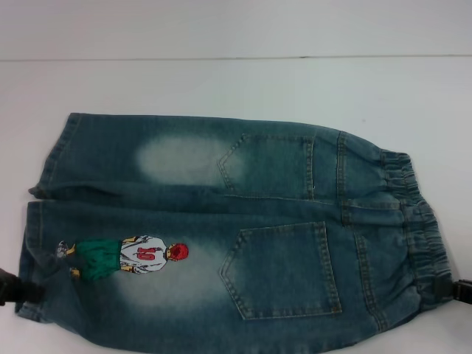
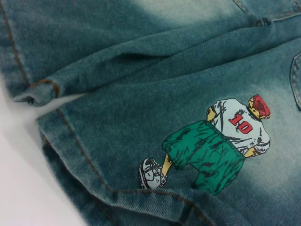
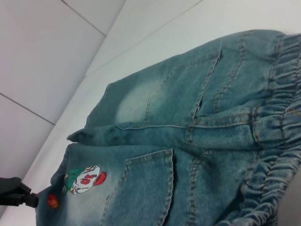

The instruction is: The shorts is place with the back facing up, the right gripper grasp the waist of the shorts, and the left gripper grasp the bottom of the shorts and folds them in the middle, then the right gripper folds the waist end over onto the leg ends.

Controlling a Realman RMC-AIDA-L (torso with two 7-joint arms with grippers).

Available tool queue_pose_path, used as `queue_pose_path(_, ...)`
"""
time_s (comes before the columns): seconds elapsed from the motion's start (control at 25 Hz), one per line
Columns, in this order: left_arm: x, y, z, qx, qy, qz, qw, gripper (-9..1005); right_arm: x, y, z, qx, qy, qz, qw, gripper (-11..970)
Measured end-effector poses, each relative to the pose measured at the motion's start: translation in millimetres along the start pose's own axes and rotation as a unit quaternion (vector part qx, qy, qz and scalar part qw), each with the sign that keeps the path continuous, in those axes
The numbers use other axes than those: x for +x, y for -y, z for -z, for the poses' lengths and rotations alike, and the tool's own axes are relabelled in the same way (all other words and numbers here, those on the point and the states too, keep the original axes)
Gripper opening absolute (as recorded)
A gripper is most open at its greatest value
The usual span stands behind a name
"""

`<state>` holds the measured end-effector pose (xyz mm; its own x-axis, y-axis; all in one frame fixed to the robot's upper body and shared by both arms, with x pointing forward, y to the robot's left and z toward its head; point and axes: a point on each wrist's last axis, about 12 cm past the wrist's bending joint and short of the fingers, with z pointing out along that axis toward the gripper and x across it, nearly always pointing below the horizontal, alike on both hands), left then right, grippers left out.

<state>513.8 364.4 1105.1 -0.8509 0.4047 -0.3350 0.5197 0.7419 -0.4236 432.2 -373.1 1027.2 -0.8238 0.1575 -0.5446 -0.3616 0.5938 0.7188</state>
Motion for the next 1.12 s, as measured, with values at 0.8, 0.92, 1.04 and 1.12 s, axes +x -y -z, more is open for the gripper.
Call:
queue_pose_path(0.8, -9, -4.7, 10, -0.008, 0.037, 0.006, 0.999, 48, -35, -4.4, -6, -0.013, 0.031, 0.041, 0.999, 51)
queue_pose_path(0.92, -11, -4.9, 12, -0.006, 0.048, 0.005, 0.999, 48, -43, -4.5, -4, -0.010, 0.038, 0.047, 0.998, 52)
queue_pose_path(1.04, -14, -5.2, 12, 0.000, 0.053, 0.004, 0.999, 49, -51, -5.3, -5, -0.010, 0.042, 0.055, 0.998, 52)
queue_pose_path(1.12, -15, -6.1, 11, 0.001, 0.056, 0.005, 0.998, 49, -57, -6.1, -7, -0.010, 0.045, 0.059, 0.997, 53)
